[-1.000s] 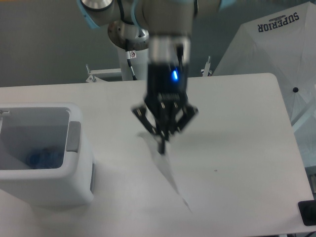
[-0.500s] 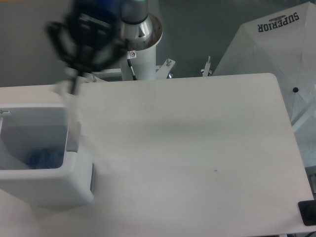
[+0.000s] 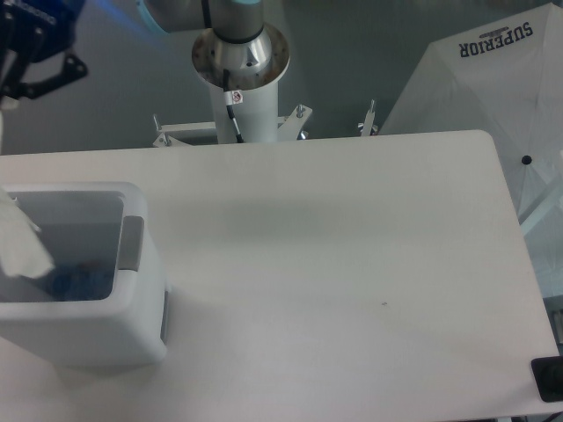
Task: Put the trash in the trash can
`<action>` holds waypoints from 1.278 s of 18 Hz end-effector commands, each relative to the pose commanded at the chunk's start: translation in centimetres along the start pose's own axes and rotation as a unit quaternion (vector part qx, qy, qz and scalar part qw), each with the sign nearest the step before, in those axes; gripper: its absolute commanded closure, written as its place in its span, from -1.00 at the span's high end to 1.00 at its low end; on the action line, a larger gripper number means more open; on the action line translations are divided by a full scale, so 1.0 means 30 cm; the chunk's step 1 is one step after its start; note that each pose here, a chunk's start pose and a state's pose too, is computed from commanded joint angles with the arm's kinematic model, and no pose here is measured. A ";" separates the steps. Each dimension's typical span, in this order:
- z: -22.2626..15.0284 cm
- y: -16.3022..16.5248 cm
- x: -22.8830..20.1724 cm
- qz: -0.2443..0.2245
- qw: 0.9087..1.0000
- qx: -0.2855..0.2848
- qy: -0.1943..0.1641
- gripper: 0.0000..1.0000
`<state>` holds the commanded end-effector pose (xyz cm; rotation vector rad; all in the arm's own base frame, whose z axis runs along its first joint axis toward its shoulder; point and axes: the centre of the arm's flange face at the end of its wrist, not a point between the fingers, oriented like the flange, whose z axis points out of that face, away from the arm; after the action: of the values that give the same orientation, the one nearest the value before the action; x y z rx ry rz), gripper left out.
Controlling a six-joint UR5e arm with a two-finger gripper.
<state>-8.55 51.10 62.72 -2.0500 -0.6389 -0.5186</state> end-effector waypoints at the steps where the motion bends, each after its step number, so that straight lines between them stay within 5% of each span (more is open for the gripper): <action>1: 0.011 0.017 -0.014 -0.008 1.000 -0.005 -0.002 -1.00; 8: 0.136 0.071 -0.122 -0.103 0.994 -0.041 -0.024 -1.00; 19: 0.250 0.058 -0.260 -0.128 0.989 -0.059 -0.046 -0.92; 21: 0.261 0.051 -0.293 -0.132 0.988 -0.058 -0.055 -0.75; 23: 0.259 0.033 -0.327 -0.112 0.990 -0.053 -0.066 -0.16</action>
<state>-14.68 54.92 52.46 -2.1366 -0.9475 -0.5592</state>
